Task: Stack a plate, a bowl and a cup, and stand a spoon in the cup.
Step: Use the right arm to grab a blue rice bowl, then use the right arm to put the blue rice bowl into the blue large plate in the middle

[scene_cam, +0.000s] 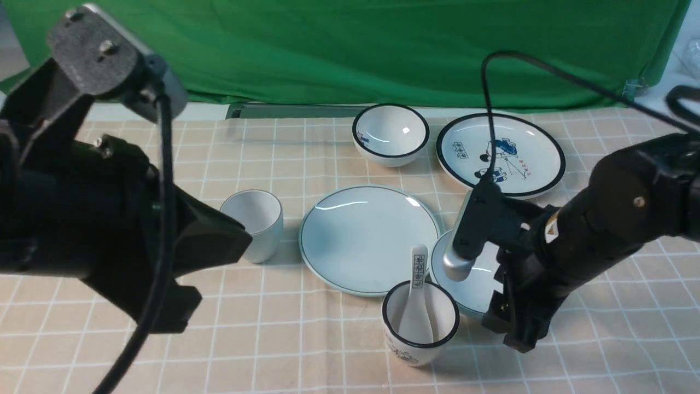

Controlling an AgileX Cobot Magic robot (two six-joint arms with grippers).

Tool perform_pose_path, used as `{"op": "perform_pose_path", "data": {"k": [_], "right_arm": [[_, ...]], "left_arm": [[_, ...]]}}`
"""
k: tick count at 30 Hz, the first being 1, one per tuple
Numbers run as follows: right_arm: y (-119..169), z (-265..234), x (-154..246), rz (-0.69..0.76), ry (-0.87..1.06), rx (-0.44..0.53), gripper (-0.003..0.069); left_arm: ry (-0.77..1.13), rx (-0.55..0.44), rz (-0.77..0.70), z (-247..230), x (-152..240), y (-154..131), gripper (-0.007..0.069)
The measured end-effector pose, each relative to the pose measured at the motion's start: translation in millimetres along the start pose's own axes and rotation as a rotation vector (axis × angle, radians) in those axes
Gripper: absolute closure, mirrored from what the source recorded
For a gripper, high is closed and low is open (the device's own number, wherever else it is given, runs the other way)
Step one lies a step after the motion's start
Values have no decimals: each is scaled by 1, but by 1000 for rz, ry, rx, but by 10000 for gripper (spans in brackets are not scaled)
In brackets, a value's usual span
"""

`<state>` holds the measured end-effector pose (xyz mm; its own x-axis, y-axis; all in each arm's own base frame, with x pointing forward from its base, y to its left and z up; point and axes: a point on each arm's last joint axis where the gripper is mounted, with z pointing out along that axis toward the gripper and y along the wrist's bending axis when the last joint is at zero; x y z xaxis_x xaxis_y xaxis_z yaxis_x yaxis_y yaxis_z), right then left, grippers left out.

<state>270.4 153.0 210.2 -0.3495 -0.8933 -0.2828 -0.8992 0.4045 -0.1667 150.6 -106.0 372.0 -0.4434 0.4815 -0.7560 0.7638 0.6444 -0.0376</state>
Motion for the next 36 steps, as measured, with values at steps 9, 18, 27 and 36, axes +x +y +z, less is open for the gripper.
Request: {"op": "perform_pose_path", "data": {"k": [9, 18, 27, 36], "right_arm": [[-7, 52, 1, -61, 72, -1, 332], [-10, 20, -11, -24, 17, 39, 565], [-30, -69, -73, 125, -186, 135, 565], [-30, -20, -143, 87, -194, 76, 565]], "left_arm": [[0, -1, 11, -7, 2, -3, 606], [9, 4, 11, -7, 3, -3, 606], [7, 2, 12, -7, 3, -3, 606], [12, 3, 13, -7, 3, -3, 606]]}}
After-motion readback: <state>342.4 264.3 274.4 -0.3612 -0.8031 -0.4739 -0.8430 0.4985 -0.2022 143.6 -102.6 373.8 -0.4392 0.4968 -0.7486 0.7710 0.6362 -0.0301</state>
